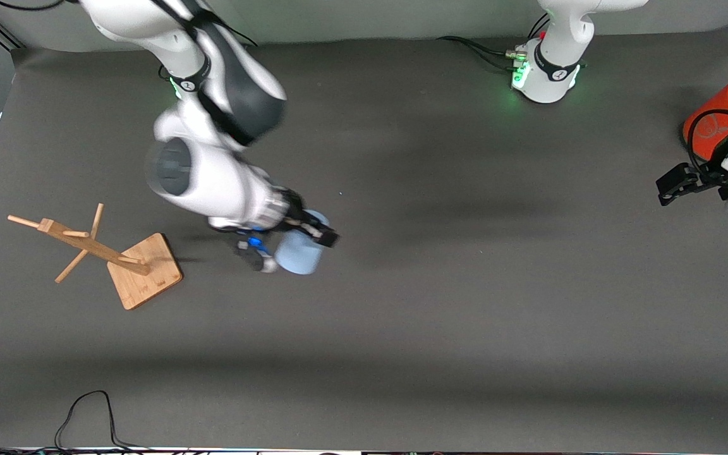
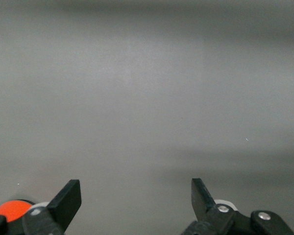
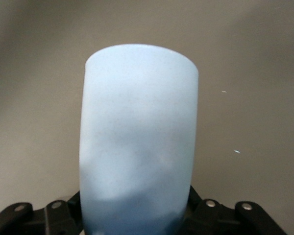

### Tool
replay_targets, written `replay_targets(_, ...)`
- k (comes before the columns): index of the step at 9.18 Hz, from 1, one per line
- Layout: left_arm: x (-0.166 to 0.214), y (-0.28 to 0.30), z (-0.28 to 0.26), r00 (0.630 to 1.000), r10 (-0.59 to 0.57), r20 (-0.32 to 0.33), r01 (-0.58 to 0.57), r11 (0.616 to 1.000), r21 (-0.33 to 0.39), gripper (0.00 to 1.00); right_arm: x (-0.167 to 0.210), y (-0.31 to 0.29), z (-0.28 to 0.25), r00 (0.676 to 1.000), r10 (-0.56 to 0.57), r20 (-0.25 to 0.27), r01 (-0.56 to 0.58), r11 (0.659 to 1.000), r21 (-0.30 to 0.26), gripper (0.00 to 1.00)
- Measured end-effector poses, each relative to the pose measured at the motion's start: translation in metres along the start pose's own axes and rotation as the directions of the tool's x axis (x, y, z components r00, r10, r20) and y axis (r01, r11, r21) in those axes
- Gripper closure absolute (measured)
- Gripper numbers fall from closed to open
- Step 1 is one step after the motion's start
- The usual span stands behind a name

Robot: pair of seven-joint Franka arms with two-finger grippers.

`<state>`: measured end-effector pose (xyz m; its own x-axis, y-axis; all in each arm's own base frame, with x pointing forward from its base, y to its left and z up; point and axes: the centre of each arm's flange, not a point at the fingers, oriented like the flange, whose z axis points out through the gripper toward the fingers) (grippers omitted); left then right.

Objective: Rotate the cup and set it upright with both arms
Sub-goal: 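Lower the cup onto the table on its side and open the right gripper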

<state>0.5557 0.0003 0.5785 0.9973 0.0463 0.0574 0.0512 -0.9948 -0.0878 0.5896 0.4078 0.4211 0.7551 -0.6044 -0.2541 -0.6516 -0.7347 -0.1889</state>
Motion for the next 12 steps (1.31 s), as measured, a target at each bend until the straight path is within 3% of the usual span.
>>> replay_targets(2,0.000,0.000,0.002,1.000,0.002,0.002,-0.002,1.000,0.004,0.00,-0.038,-0.025,0.063,0.997,-0.022,-0.074,0.024,0.999,0.026,0.34)
replay_targets(5,0.003,0.002,0.013,1.000,0.005,0.014,-0.005,1.000,0.007,0.00,-0.126,-0.041,0.158,0.981,-0.027,-0.191,0.040,0.997,0.062,0.34)
replay_targets(7,0.011,0.004,0.032,1.000,0.008,0.026,-0.008,1.000,0.008,0.00,-0.175,-0.036,0.225,0.965,-0.044,-0.257,0.056,0.998,0.038,0.35)
replay_targets(11,0.020,0.006,0.059,0.998,0.012,0.054,-0.013,1.000,0.013,0.00,-0.172,-0.032,0.293,0.952,-0.069,-0.298,0.080,0.997,0.024,0.34)
replay_targets(12,0.021,0.006,0.062,0.998,0.014,0.060,-0.015,1.000,0.017,0.00,-0.173,-0.034,0.291,0.951,-0.070,-0.300,0.083,0.996,0.030,0.22)
